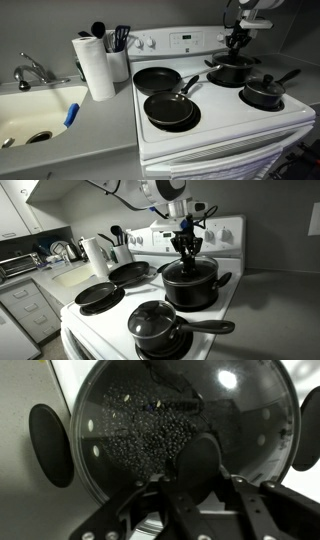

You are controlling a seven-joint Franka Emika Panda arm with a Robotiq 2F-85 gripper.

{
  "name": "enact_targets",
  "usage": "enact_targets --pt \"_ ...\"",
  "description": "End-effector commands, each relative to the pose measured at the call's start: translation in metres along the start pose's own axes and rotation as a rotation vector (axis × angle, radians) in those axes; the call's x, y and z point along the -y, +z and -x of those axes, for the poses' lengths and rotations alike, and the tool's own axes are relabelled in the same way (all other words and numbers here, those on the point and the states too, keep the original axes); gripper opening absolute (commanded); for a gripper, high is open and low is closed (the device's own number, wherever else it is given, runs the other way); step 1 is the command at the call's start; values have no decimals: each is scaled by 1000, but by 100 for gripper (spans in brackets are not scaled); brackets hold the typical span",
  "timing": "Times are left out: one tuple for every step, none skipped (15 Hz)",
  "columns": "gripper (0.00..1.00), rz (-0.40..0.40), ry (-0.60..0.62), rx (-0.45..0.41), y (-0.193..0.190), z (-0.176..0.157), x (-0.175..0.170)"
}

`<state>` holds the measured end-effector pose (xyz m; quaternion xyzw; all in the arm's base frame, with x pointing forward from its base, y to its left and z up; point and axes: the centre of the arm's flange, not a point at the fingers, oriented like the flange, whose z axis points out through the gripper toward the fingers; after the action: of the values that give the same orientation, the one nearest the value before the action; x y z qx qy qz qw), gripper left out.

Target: Take the lid on the stove and put it on the big pot

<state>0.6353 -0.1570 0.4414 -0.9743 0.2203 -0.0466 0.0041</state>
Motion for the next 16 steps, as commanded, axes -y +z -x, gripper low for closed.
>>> enact_targets --pt "14 -18 10 -2 9 4 -7" --pt "14 -20 11 2 10 4 -7" --pt "14 -21 11 5 11 5 -7" --pt "14 -25 15 10 12 5 -7" --pt "14 -27 18 14 13 6 -7" --pt "14 -31 23 22 13 7 -7" --pt "14 -33 25 29 14 8 -7" --pt "14 -36 27 32 14 9 -7" --pt "14 -41 29 38 14 10 -7" --pt "14 -45 33 52 17 11 -8" --pt "14 -44 35 58 19 11 -8" --pt "14 -42 36 65 19 11 -9" --pt "14 -42 36 65 18 10 -9" --pt "14 -41 38 64 18 10 -10" --pt "14 -40 39 63 19 10 -11" --pt "14 -42 39 63 19 9 -11"
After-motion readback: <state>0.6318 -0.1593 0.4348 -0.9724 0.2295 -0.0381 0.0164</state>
